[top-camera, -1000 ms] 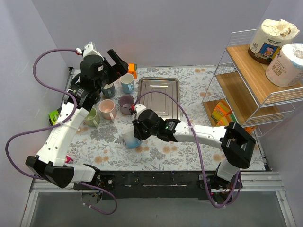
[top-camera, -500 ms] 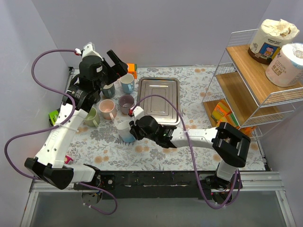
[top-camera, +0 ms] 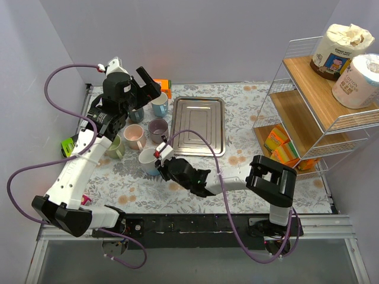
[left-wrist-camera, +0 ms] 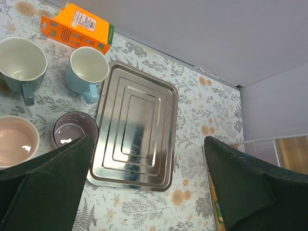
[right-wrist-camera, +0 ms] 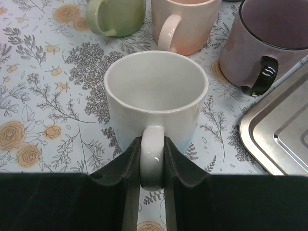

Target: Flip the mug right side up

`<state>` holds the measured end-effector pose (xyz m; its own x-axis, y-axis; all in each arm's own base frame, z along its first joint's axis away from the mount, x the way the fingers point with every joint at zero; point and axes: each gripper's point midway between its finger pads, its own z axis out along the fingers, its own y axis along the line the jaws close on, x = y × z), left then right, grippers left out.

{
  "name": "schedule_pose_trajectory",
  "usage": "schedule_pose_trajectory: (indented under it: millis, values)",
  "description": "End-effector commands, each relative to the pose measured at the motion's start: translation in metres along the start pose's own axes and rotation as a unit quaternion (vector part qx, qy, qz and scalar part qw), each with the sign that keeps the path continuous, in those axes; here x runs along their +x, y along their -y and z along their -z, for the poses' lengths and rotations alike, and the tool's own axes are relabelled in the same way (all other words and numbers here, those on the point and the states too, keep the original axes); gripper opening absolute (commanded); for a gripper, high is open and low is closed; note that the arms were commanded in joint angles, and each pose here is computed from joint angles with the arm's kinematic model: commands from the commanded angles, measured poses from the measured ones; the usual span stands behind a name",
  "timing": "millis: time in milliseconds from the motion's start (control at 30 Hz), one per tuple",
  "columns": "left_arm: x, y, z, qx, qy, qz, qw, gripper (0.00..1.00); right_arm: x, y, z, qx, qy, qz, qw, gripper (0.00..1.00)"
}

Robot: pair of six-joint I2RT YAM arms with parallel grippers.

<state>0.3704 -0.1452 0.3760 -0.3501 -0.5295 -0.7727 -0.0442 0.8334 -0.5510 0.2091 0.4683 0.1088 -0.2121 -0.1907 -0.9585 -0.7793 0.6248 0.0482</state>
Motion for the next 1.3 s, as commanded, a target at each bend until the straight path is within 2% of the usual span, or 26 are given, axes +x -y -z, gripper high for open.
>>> schedule_pose_trajectory:
  millis: [0,300,400,500,600,633,833,967,1033,1067,1133,1267]
  values:
    - [-0.004,-0.002,0.009,0.002,0.006,-0.004,1.000,0.98,0.015,-0.003,0.008,0.027,-0.001,0.027,0.999,0.01]
    - [0.007,-0.006,0.005,0.000,-0.008,-0.004,1.000,0.98,0.051,-0.013,0.017,0.013,-0.041,0.035,0.998,0.29]
    - [0.010,-0.005,0.004,0.003,-0.013,-0.004,1.000,0.98,0.053,-0.015,0.015,0.012,-0.046,0.035,0.998,0.33]
    - [0.011,-0.004,0.004,0.008,-0.015,-0.003,1.000,0.98,0.049,-0.014,0.017,0.015,-0.046,0.036,0.998,0.44]
    - [0.011,-0.003,0.003,0.012,-0.015,-0.004,1.000,0.98,0.038,-0.014,0.024,0.011,-0.041,0.039,0.998,0.65]
    - [0.012,-0.001,0.004,0.017,-0.019,-0.003,1.000,0.98,0.038,-0.015,0.027,0.002,-0.046,0.046,0.998,0.69]
    - [0.019,-0.011,0.000,-0.017,-0.036,-0.006,0.999,0.98,0.010,-0.006,0.060,0.004,-0.056,0.053,0.997,0.74]
    - [0.047,-0.028,-0.013,-0.060,-0.101,-0.029,0.993,0.98,-0.017,0.016,0.097,0.010,-0.055,0.038,0.998,0.75]
    - [0.063,-0.034,-0.012,-0.069,-0.136,-0.034,0.988,0.98,-0.010,0.043,0.111,0.032,-0.083,0.005,0.996,0.74]
    - [0.072,-0.033,-0.012,-0.060,-0.156,-0.032,0.985,0.98,-0.025,0.053,0.123,0.042,-0.064,-0.006,0.997,0.75]
    - [0.084,-0.036,-0.010,-0.053,-0.173,-0.033,0.983,0.98,-0.026,0.087,0.138,0.097,-0.066,-0.005,0.993,0.75]
    - [0.084,-0.037,-0.003,-0.045,-0.166,-0.029,0.985,0.98,-0.071,0.146,0.171,0.191,-0.033,-0.005,0.981,0.75]
